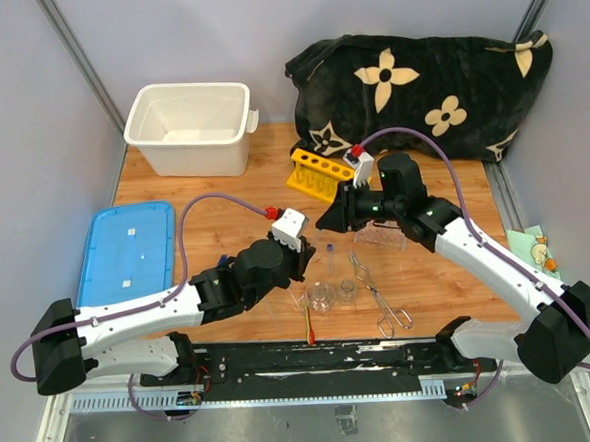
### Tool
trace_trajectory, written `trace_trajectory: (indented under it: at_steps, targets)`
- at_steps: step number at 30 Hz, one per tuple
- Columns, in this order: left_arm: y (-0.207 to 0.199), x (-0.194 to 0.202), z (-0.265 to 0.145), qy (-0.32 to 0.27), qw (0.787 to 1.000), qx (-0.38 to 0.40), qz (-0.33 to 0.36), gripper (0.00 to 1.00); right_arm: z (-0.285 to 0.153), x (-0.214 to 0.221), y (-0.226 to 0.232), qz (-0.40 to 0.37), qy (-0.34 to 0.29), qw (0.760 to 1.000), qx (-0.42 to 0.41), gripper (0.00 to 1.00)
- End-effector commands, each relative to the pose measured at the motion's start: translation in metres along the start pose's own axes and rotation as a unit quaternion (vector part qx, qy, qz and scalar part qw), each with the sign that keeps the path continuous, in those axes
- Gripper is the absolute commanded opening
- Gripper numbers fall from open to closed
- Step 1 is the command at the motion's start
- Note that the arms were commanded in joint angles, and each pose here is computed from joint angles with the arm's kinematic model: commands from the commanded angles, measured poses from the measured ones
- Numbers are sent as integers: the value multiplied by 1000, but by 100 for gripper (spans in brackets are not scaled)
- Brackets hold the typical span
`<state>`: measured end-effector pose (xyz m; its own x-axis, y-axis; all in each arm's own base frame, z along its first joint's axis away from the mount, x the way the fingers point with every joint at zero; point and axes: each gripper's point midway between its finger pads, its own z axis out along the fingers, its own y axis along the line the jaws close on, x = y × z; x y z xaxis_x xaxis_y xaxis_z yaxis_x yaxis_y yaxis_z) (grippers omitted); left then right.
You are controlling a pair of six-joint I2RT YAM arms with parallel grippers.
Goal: Organize the chemistry lab equipment
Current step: Pick up the test tube at the center of the board.
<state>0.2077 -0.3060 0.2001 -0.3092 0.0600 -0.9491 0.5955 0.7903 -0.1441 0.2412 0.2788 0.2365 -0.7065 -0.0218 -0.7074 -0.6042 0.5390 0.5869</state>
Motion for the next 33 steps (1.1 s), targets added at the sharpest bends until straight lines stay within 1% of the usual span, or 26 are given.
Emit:
trace_trajectory:
  at_steps: [1, 5, 14, 15, 17, 20, 22, 24, 27, 29, 33]
  targets:
    - [-3, -30, -6, -46, 999, -1, -14, 0, 4, 0, 10, -6, 2, 1000, -19, 29]
    - [-2, -32, -8, -52, 999, -3, -14, 0, 4, 0, 10, -5, 2, 1000, -20, 27]
    - [-2, -28, -5, -45, 999, -3, -13, 1, 3, -1, 10, -6, -1, 1000, -17, 2]
    - [-2, -26, -4, -43, 999, -4, -11, 4, 3, -1, 9, -8, -3, 1000, -15, 1]
    - [-2, -23, -2, -36, 999, -9, -12, 17, 1, -2, 6, -11, -6, 1000, -6, 0]
    - [0, -15, 3, -18, 1000, -23, -11, 57, -3, -2, -6, -20, -11, 999, 33, 1]
    - [1, -10, 6, -4, 999, -32, -13, 71, -7, -3, -18, -31, -12, 997, 69, 1]
    - [-1, -5, 10, 8, 999, -33, -13, 75, -12, -3, -34, -44, -8, 992, 114, 1]
    - [-5, 3, 16, 26, 999, -30, -11, 75, -22, -9, -60, -73, -9, 979, 189, 1]
    - [-7, 13, 22, 44, 999, -31, -6, 74, -32, -15, -80, -86, -16, 966, 245, 1]
    - [-7, 33, 34, 78, 996, -49, 0, 71, -59, -25, -121, -99, -34, 930, 353, 1]
